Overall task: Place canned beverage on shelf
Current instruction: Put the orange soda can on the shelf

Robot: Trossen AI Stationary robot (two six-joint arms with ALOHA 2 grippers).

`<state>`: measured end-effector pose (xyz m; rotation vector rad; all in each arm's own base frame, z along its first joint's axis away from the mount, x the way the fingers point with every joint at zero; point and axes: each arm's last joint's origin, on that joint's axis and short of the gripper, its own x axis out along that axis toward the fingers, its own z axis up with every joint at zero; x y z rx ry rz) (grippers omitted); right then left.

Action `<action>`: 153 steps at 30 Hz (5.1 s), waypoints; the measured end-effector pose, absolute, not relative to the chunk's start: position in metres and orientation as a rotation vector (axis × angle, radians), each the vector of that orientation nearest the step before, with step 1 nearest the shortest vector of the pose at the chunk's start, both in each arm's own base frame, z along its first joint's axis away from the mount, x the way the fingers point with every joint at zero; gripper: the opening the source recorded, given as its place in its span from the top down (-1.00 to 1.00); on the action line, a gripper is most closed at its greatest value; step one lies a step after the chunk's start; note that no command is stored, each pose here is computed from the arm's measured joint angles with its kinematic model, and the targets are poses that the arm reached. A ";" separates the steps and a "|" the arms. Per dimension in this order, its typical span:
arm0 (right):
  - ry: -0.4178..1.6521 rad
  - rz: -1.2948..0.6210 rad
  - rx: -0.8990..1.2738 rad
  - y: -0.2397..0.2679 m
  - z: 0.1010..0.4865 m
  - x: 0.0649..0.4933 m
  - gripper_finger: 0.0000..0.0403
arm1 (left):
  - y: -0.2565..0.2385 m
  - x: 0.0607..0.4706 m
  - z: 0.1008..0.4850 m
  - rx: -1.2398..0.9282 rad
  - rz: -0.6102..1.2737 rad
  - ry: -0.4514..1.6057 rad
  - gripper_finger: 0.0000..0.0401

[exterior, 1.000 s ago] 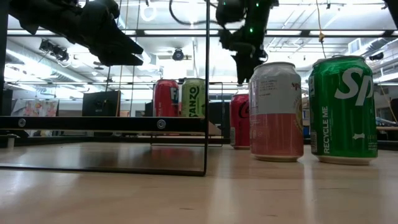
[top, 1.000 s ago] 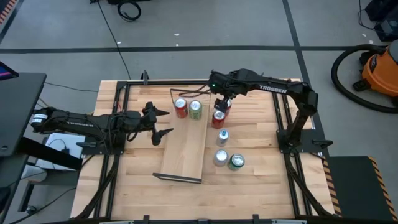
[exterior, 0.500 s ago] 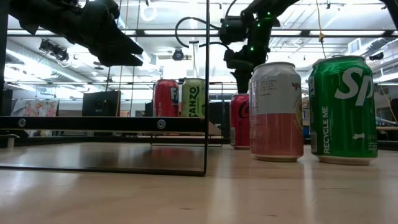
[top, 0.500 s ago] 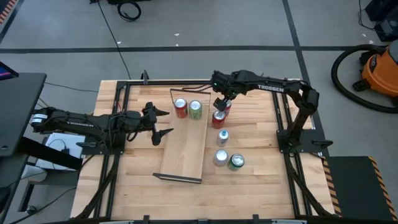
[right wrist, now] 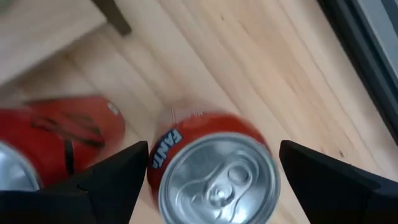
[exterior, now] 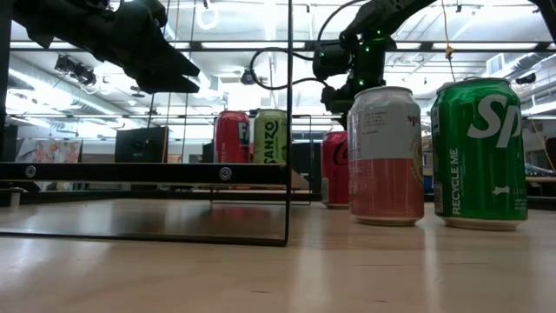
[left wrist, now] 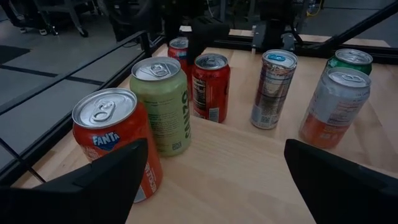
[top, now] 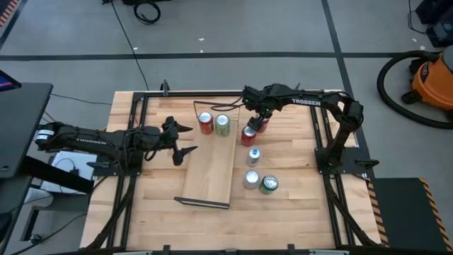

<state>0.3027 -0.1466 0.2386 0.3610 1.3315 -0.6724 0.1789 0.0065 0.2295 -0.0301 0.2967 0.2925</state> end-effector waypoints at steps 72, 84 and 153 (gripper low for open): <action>0.956 -0.153 -0.022 0.017 0.358 0.365 -0.59 | -0.013 0.225 0.258 0.078 0.128 0.261 -0.94; 0.918 -0.152 -0.068 0.021 0.357 0.370 -0.59 | -0.013 0.281 0.256 0.076 0.148 0.363 -0.94; 0.647 -0.294 -0.097 0.033 0.330 0.291 -0.91 | 0.031 0.175 0.141 0.102 0.124 0.092 -0.46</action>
